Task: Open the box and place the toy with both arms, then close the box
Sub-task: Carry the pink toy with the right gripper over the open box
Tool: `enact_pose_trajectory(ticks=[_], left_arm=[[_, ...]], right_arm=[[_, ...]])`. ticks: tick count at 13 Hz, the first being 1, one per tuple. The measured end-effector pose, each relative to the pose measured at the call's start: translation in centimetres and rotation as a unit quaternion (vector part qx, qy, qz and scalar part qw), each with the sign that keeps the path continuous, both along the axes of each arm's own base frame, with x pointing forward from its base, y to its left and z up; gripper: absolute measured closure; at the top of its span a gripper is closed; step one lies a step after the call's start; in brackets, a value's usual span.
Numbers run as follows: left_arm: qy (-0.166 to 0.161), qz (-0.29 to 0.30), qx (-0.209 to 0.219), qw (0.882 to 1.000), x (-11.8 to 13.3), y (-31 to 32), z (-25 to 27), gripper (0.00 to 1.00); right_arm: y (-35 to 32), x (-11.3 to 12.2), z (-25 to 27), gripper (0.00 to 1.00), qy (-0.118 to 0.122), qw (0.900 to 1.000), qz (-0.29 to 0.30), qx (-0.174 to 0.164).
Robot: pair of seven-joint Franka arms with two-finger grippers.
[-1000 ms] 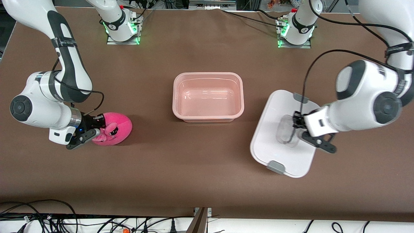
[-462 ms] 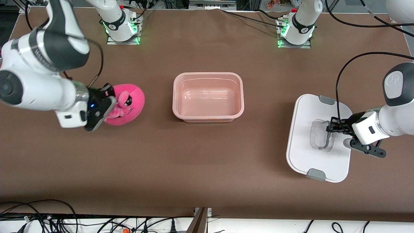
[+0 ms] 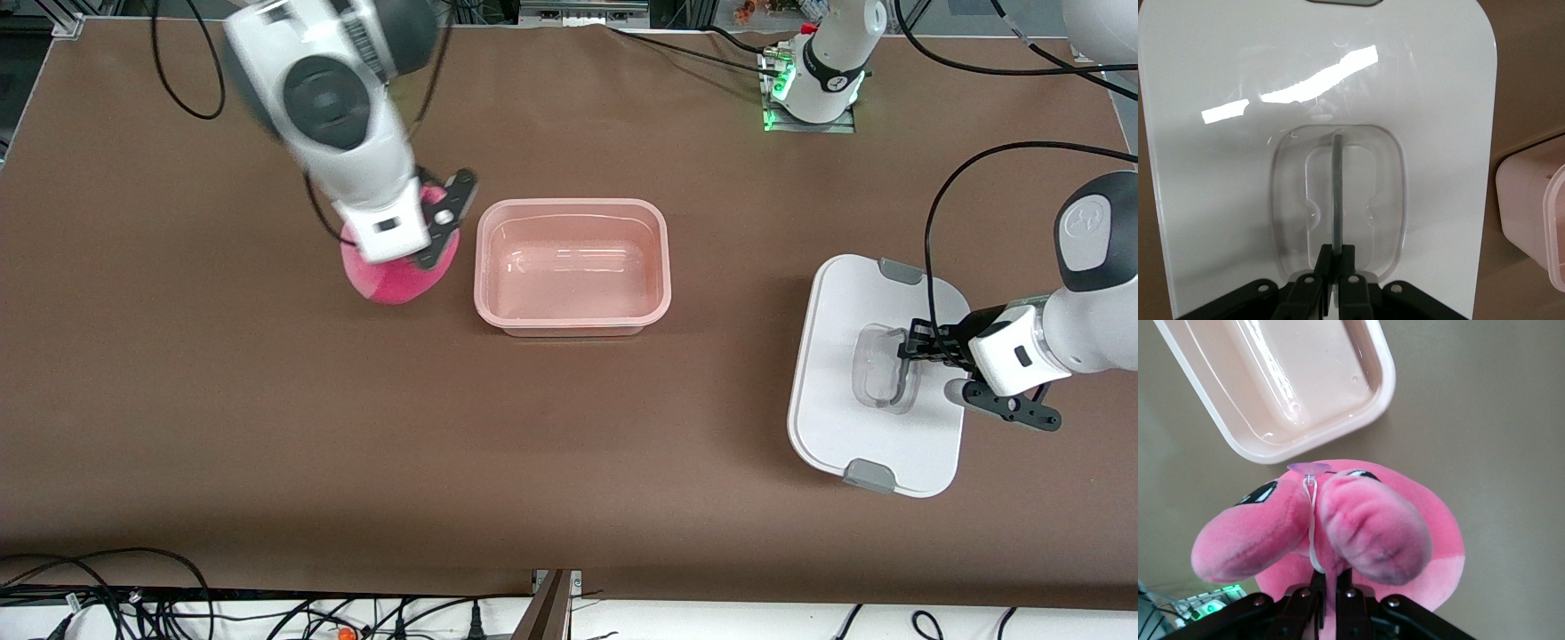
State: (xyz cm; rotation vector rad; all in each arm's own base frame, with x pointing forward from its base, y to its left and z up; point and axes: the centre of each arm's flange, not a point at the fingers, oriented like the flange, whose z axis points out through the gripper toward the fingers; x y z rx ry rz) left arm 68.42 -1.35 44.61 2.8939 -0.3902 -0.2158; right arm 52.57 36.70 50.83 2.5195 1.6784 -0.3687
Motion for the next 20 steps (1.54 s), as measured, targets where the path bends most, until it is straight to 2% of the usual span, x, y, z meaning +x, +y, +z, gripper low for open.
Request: enact_pose_trajectory(ticks=[2,4,9,13,17,19,20], left_arm=[[0.003,-0.002,-0.001,1.0,-0.1,-0.2,0.0,0.93],[0.011,-0.005,-0.001,1.0,-0.3,-0.4,-0.1,0.93],[0.022,-0.008,-0.001,1.0,-0.6,-0.5,-0.3,0.93],[0.023,-0.009,-0.001,1.0,-0.6,-0.9,-0.3,0.93],[0.025,-0.011,-0.001,1.0,-0.6,-1.1,-0.5,0.93],[0.026,-0.011,-0.001,1.0,-0.7,-1.1,-0.6,0.93],[0.027,-0.011,-0.001,1.0,-0.7,-1.2,-0.7,0.93]], right_arm=[[2.5,-1.7,-0.6,0.92,-0.01,1.0,-0.004,-0.014],[4.1,-2.3,-1.5,0.92,-0.015,1.0,-0.009,-0.017],[7.6,-3.2,-3.8,0.92,-0.041,0.999,-0.027,-0.014],[8.5,-3.4,-4.7,0.92,-0.045,0.998,-0.029,-0.011],[10.3,-4.6,-6.0,0.92,-0.061,0.998,-0.005,-0.033],[10.6,-4.6,-6.5,0.92,-0.063,0.997,-0.002,-0.033],[10.7,-4.5,-6.8,0.85,-0.063,0.998,-0.002,-0.031]])
